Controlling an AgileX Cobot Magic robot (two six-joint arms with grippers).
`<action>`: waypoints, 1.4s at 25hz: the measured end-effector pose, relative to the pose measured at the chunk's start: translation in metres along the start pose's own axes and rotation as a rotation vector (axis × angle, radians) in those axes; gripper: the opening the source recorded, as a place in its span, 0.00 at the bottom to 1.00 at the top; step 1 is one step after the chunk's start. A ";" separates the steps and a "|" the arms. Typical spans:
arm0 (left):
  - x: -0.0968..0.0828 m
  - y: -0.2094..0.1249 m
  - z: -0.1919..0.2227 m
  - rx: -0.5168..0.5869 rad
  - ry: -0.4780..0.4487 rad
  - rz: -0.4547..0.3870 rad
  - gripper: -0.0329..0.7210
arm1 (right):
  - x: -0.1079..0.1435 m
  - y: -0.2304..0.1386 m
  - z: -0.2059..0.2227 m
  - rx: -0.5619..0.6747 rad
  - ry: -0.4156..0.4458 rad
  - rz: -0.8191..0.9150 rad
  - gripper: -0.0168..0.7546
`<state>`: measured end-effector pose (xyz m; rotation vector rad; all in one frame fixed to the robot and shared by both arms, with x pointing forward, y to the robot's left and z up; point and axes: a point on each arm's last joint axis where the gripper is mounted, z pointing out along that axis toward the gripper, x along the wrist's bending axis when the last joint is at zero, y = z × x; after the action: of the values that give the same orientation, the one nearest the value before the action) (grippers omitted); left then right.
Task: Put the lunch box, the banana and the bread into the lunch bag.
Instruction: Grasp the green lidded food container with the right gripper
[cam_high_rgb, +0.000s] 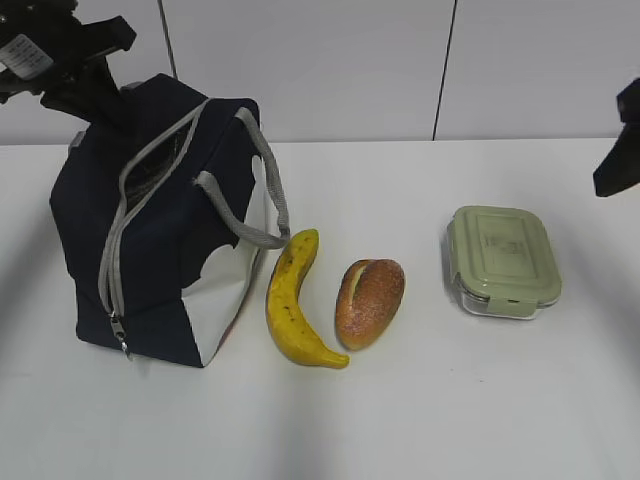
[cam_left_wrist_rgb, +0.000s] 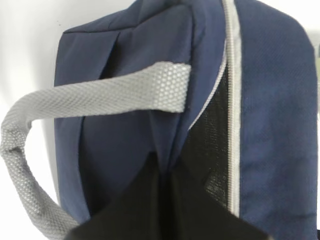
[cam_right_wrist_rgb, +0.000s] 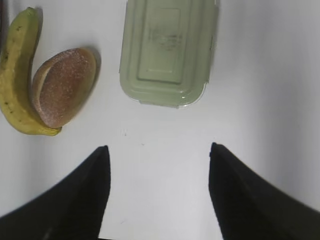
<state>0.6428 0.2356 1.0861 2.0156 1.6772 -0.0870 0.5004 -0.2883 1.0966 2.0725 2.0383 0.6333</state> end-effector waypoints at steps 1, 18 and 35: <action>0.000 0.000 0.000 0.000 0.000 0.000 0.04 | -0.001 0.008 0.007 0.019 0.000 -0.008 0.62; 0.000 0.000 0.000 0.000 -0.001 0.000 0.04 | -0.039 0.044 0.105 0.160 0.257 -0.069 0.62; 0.000 0.000 0.000 0.000 -0.001 0.000 0.04 | -0.108 0.033 0.160 0.199 0.493 0.019 0.64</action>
<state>0.6428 0.2355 1.0861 2.0146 1.6768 -0.0883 0.5985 -0.3686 0.9471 2.2142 2.4256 1.0748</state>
